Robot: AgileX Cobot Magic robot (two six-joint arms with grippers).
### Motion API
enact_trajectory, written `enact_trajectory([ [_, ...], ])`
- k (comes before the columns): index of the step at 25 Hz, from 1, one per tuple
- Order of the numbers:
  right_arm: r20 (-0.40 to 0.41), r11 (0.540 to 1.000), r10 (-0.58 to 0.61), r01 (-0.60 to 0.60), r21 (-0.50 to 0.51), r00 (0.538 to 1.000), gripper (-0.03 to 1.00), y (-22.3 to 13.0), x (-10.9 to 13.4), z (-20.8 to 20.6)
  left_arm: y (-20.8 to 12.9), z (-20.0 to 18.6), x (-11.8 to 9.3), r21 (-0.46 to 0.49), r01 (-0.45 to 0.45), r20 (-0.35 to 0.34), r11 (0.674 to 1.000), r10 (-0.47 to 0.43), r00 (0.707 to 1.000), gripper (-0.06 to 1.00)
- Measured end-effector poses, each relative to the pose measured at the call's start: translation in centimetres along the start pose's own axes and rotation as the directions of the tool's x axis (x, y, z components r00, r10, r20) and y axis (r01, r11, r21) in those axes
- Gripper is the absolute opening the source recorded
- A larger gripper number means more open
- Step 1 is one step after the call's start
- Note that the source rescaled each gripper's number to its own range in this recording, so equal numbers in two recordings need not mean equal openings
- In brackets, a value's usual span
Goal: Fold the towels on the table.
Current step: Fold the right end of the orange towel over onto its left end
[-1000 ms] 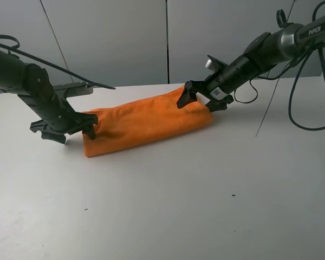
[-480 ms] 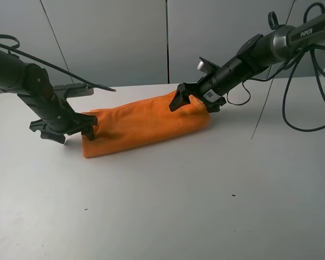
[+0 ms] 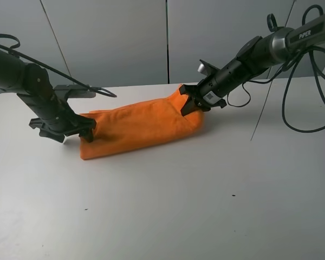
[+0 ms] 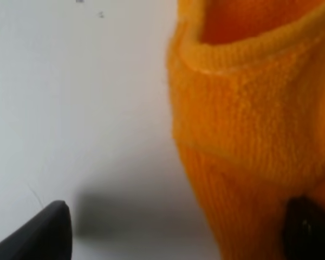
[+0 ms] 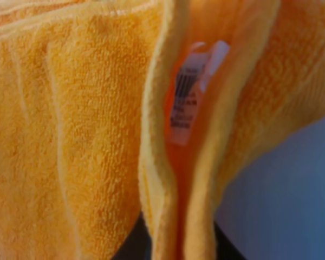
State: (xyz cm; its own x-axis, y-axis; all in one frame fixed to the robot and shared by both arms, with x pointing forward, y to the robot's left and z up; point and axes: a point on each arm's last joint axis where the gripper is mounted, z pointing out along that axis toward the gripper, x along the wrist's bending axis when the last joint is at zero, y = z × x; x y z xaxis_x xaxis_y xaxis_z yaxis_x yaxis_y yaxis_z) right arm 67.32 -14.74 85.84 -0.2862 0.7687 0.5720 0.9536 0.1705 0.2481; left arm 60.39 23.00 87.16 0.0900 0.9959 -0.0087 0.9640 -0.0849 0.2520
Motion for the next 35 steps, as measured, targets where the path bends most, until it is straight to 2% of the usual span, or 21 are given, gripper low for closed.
enact_trajectory([
  [2,-0.014,1.000,0.010,-0.010,0.016,1.000,0.05,-0.1,0.2,-0.1,0.1,-0.1,0.0,0.007,-0.053,-0.002,0.999,0.053,0.999,1.00],
  [11,-0.035,0.998,0.058,-0.057,0.031,0.998,0.05,0.1,2.4,-2.8,0.4,-0.4,0.2,0.021,-0.177,-0.035,0.984,0.178,0.983,1.00],
  [16,-0.018,0.995,0.069,-0.068,0.078,0.997,0.05,-1.0,2.4,-2.6,0.5,-0.4,0.3,0.019,-0.199,-0.047,0.980,0.200,0.979,1.00],
  [23,-0.104,0.994,0.101,-0.096,0.061,0.989,0.05,-0.7,3.5,-3.1,0.4,-0.4,0.3,0.023,-0.191,-0.042,0.981,0.192,0.981,1.00],
  [28,-0.211,0.991,0.130,-0.124,0.044,0.969,0.05,-0.4,4.7,-3.4,0.4,-0.4,0.2,0.026,-0.176,-0.034,0.984,0.176,0.984,1.00],
  [31,-0.272,0.991,0.131,-0.127,0.030,0.954,0.05,-0.2,5.9,-3.2,0.4,-0.4,0.2,0.026,-0.172,-0.032,0.985,0.173,0.984,1.00],
  [35,-0.312,0.994,0.109,-0.098,0.050,0.944,0.05,-0.7,8.4,-1.9,0.4,-0.4,0.2,0.026,-0.169,-0.030,0.985,0.169,0.985,1.00],
])
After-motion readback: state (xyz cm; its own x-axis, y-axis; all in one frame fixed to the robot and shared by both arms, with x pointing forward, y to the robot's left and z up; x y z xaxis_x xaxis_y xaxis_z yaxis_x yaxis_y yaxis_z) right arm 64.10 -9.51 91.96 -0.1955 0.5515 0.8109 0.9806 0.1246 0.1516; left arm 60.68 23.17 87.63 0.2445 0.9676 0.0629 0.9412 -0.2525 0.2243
